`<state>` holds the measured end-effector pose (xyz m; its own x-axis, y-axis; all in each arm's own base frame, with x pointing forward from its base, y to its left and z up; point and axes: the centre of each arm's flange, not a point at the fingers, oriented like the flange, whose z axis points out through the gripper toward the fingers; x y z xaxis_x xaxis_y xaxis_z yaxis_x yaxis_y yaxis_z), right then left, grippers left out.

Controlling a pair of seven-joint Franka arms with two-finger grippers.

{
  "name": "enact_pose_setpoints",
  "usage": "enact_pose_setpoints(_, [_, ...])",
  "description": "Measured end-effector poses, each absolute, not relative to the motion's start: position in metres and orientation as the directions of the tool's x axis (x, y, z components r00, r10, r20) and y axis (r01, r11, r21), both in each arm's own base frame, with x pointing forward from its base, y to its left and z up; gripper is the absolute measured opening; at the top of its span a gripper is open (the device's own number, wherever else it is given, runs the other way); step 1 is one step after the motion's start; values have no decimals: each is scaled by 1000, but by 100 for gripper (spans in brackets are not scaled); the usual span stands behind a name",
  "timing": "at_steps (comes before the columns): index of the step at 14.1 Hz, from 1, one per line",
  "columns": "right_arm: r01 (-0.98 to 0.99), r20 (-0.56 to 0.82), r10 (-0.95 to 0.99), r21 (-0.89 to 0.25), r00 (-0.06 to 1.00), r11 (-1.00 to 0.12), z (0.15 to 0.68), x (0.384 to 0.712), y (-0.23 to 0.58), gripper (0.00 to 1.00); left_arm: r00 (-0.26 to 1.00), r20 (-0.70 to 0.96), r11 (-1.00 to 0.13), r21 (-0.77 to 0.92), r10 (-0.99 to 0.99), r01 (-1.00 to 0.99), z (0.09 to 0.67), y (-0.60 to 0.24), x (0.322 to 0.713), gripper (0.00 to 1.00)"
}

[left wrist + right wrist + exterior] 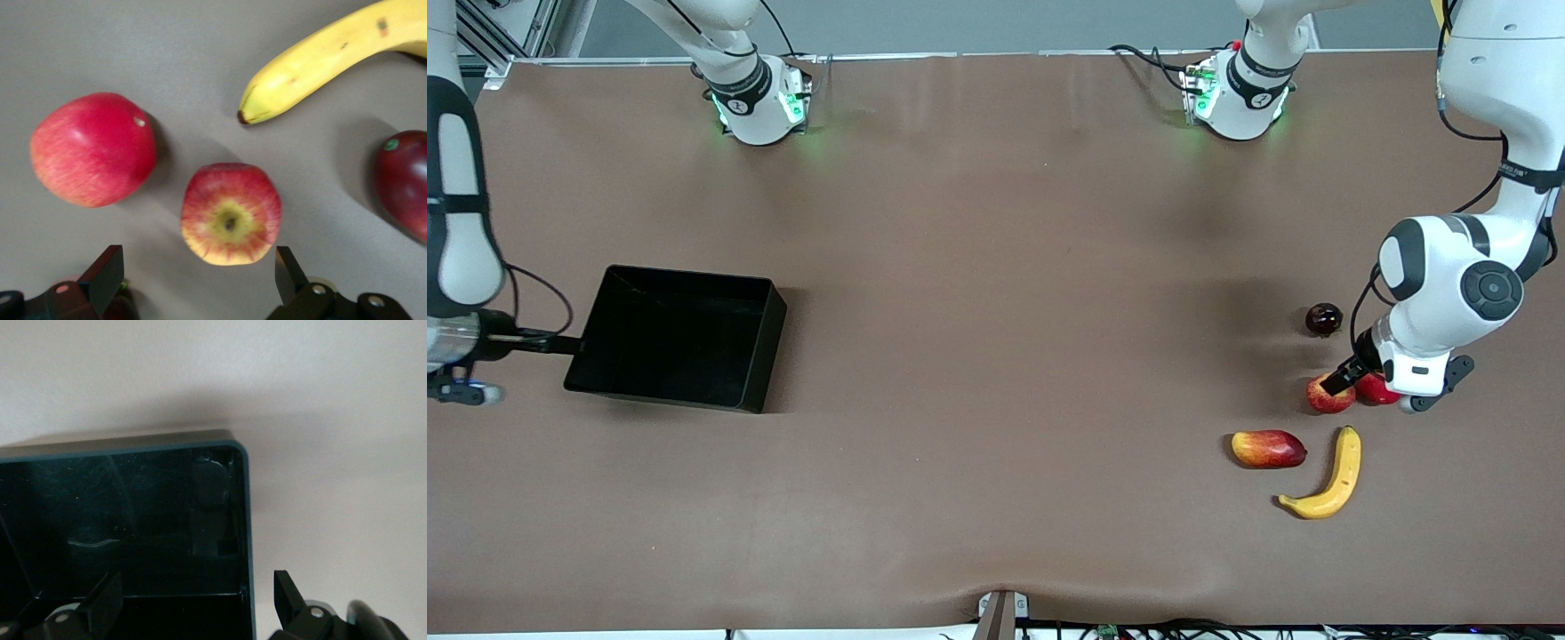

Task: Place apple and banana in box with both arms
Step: 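Lower the left gripper onto the yellow-red apple and close it, then lift the apple with the left gripper while the right gripper pushes the tray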

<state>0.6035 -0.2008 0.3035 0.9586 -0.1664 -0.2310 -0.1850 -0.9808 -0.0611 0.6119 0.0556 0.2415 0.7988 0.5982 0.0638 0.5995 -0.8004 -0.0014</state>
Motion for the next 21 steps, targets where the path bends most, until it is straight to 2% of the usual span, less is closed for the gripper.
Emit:
enact_pose_setpoints(3, [-123, -192, -108, -67, 975, -990, 269, 591, -197, 100, 800, 75, -803, 9, 595, 596, 243, 46, 623, 100])
enact_pose_setpoints(7, [-73, -185, -58, -76, 981, -994, 264, 585, -205, 100, 807, 63, -809, -8, 587, 588, 225, 46, 627, 100])
enact_pose_setpoints(8, [-62, -186, -47, -78, 982, -995, 263, 585, -206, 93, 812, 60, -813, -17, 580, 582, 220, 47, 626, 100])
enact_pose_setpoints(10, [-15, -188, 2, -91, 982, -996, 260, 580, -213, 69, 815, 57, -815, -22, 577, 579, 213, 47, 628, 100])
enact_pose_setpoints(13, [20, -216, 45, -119, 975, -993, 254, 570, -226, 38, 814, 55, -814, -21, 579, 580, 207, 48, 634, 97])
enact_pose_setpoints(14, [20, -220, 47, -120, 974, -993, 254, 569, -226, 27, 814, 55, -814, -20, 579, 580, 205, 49, 636, 87])
enact_pose_setpoints(16, [21, -224, 48, -122, 974, -992, 255, 569, -226, 12, 814, 59, -815, -17, 578, 580, 205, 48, 640, 68])
enact_pose_setpoints(17, [18, -230, 47, -126, 972, -992, 258, 570, -226, 7, 815, 60, -816, -16, 576, 578, 205, 47, 641, 68])
enact_pose_setpoints(21, [24, -306, 75, -167, 949, -986, 285, 576, -224, 6, 833, 52, -833, -24, 551, 552, 209, 27, 646, 68])
